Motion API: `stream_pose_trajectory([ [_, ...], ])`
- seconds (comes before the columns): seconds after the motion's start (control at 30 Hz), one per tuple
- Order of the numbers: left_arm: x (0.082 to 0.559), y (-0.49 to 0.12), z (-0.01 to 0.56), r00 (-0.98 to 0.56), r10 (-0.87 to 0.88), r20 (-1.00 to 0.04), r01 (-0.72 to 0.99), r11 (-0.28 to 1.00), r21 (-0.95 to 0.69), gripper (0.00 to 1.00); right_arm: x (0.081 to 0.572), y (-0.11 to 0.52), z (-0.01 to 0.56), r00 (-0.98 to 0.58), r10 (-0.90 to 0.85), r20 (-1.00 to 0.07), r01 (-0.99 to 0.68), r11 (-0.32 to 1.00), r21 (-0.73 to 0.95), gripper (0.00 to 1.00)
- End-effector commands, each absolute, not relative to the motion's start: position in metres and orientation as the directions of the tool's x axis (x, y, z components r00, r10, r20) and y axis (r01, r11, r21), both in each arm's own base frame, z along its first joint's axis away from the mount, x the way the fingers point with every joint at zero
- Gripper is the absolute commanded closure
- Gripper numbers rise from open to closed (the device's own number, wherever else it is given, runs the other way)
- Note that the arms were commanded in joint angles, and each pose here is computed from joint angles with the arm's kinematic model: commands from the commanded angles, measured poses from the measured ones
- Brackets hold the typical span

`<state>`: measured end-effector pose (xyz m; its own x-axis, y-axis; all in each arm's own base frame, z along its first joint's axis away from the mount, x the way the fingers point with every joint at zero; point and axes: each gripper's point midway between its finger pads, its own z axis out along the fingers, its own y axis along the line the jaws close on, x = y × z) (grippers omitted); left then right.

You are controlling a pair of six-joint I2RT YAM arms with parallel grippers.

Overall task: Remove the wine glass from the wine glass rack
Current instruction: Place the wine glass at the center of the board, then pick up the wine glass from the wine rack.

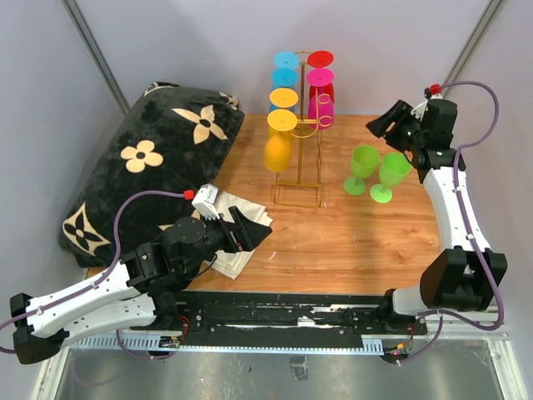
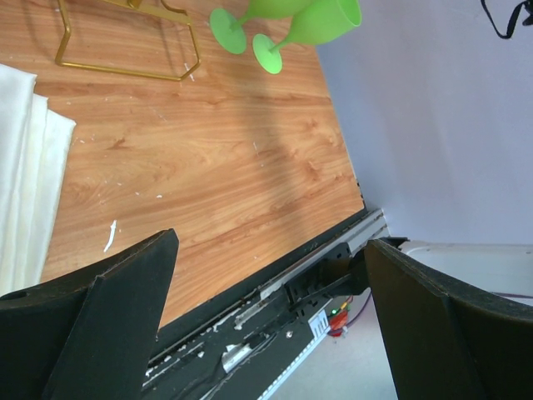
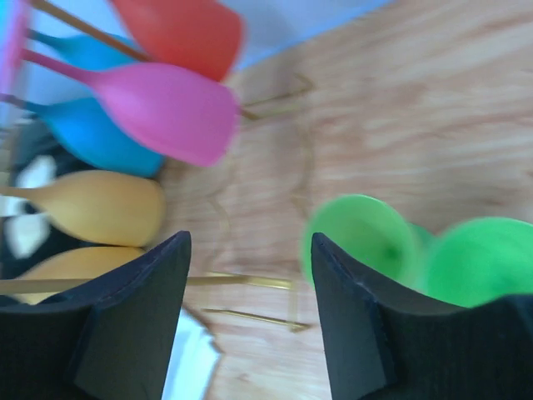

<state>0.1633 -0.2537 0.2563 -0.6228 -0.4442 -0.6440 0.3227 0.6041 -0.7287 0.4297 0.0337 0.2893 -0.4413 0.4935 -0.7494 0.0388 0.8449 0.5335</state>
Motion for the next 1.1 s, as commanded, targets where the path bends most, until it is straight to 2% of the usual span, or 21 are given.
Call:
stream_pose_trajectory([
  [0.0, 0.164, -0.254, 0.272, -0.605, -0.461, -0.649, 0.342, 0.585, -0.735, 0.0, 0.448, 0.082, 0.362, -0.416, 0.638, -0.647, -0.24, 0.61, 0.755, 0.38],
  [0.07, 0.164, -0.254, 0.273, -0.606, -0.462, -0.648, 0.341, 0.585, -0.736, 0.0, 0.455, 0.094, 0.374, -0.456, 0.666, -0.591, -0.265, 0.533, 0.804, 0.38],
  [0.17, 0.164, -0.252, 0.273, -0.606, -0.471, -0.642, 0.333, 0.582, -0.742, 0.0, 0.465, 0.108, 0.389, -0.487, 0.67, -0.56, -0.288, 0.482, 0.828, 0.38],
  [0.53, 0.166, -0.254, 0.278, -0.59, -0.494, -0.639, 0.343, 0.563, -0.752, 0.0, 0.493, 0.142, 0.415, -0.483, 0.682, -0.549, -0.334, 0.436, 0.835, 0.37],
  [0.7, 0.166, -0.255, 0.277, -0.595, -0.496, -0.632, 0.342, 0.556, -0.758, 0.0, 0.509, 0.146, 0.408, -0.483, 0.743, -0.462, -0.251, 0.388, 0.887, 0.45],
  [0.97, 0.167, -0.253, 0.273, -0.592, -0.498, -0.633, 0.331, 0.566, -0.755, 0.0, 0.523, 0.168, 0.401, -0.534, 0.729, -0.428, -0.229, 0.363, 0.903, 0.53],
  [1.07, 0.168, -0.252, 0.272, -0.588, -0.502, -0.634, 0.328, 0.568, -0.754, 0.0, 0.53, 0.168, 0.393, -0.535, 0.736, -0.414, -0.199, 0.366, 0.909, 0.59],
])
